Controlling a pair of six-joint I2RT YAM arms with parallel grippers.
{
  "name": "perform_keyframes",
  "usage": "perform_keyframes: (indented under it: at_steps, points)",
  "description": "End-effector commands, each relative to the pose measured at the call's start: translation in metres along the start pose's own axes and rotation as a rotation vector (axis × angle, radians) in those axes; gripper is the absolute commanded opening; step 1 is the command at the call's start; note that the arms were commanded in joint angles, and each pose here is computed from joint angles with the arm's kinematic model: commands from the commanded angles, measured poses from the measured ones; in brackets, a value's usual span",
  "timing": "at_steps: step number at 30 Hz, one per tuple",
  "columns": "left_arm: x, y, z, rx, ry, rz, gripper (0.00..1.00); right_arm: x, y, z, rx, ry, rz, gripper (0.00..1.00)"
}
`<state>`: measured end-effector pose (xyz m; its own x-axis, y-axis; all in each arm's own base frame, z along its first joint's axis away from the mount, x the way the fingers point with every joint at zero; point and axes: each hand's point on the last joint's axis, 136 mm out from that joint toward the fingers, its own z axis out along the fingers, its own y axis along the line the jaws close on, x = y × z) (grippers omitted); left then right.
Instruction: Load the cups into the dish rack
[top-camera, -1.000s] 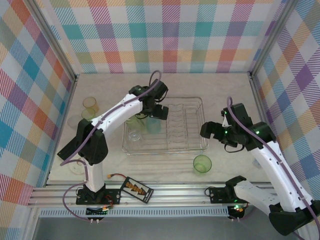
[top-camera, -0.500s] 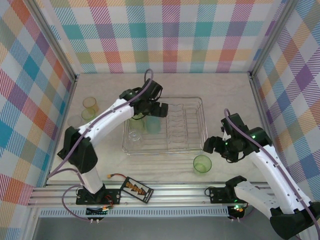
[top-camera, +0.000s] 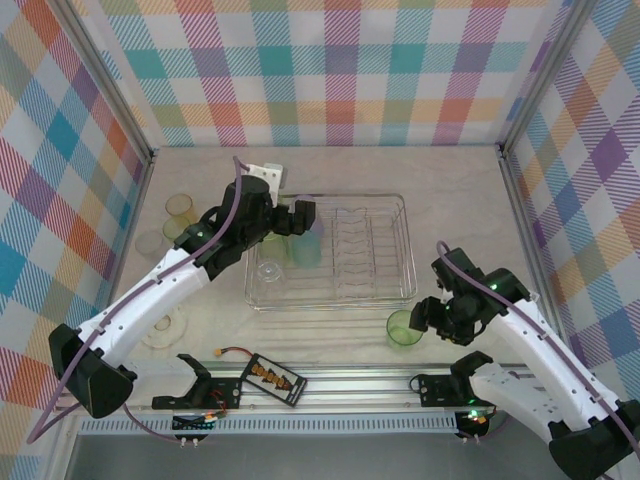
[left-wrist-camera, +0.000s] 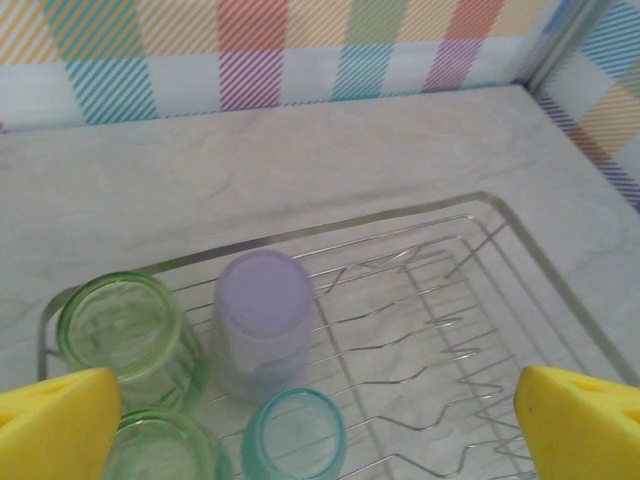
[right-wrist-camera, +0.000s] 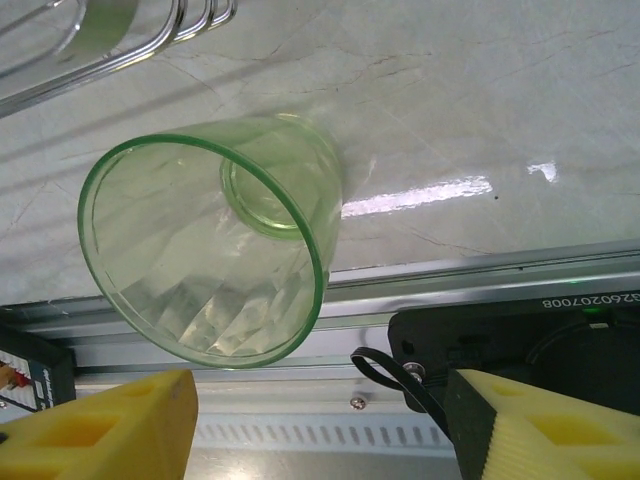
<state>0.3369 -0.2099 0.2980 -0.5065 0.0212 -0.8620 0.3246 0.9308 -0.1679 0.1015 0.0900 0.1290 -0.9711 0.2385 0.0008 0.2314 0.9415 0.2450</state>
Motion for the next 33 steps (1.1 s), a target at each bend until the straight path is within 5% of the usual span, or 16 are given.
perform_keyframes:
  at_steps: [1,10,33]
  points:
    - [0.004,0.018,-0.007,-0.061,0.033,-0.021,1.00,0.001,0.000,0.008,0.005,0.014,0.019,0.65]
    - [0.021,0.045,-0.042,-0.110,-0.084,-0.127,1.00,-0.012,-0.004,0.029,0.073,0.006,0.015,0.49]
    - [0.052,0.035,-0.042,-0.026,0.005,-0.133,1.00,-0.023,-0.002,0.048,0.165,0.027,-0.040,0.30]
